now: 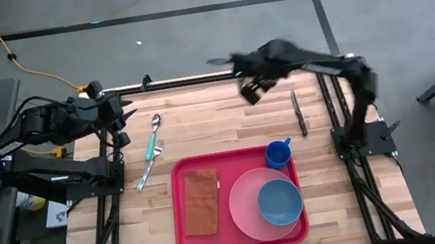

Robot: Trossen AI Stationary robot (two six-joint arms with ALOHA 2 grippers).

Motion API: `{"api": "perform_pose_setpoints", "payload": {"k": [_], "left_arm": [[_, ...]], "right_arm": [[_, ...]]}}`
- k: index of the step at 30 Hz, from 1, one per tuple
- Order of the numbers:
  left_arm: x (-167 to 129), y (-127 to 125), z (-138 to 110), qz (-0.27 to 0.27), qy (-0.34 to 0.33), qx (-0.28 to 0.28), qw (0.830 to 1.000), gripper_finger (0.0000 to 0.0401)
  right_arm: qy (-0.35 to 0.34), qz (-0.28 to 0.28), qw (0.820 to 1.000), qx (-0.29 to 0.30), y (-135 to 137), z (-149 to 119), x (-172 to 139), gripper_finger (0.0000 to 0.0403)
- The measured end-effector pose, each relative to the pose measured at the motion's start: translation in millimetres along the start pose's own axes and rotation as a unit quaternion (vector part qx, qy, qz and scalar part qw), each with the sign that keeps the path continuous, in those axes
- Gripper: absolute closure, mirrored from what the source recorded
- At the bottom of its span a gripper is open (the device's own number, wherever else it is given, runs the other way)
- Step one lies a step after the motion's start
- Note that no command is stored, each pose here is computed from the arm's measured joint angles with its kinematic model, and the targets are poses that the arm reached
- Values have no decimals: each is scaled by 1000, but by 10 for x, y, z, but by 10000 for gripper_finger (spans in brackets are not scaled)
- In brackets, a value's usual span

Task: Set up tray
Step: Put the black bread knife on the orange napkin

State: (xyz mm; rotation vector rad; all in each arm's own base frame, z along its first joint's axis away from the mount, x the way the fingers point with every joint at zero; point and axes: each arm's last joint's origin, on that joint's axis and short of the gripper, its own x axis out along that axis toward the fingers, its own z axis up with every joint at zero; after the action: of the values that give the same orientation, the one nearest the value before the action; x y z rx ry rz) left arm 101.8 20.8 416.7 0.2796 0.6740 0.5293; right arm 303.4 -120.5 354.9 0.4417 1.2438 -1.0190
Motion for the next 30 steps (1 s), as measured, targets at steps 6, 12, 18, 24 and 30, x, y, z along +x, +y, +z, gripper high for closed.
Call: {"api": "perform_pose_setpoints", "payload": {"k": [6, 12, 18, 24, 30], "left_arm": [[-26, 12, -86, 10, 31, 18, 999, 256], [-160, 82, -172, 15, 11, 31, 999, 256], [-289, 147, -262, 19, -11, 31, 999, 256], [-359, 181, -315, 20, -24, 33, 999, 256], [-359, 171, -335, 6, -16, 42, 999, 256]], "right_arm": [[39, -4, 987, 153, -670, -543, 243, 399], [5, 135, 945, 298, -825, -1151, 659, 402], [72, 157, 921, 350, -755, -1550, 1024, 402], [115, 146, 924, 335, -651, -1641, 1179, 403], [116, 120, 935, 312, -633, -1599, 1272, 402]]}}
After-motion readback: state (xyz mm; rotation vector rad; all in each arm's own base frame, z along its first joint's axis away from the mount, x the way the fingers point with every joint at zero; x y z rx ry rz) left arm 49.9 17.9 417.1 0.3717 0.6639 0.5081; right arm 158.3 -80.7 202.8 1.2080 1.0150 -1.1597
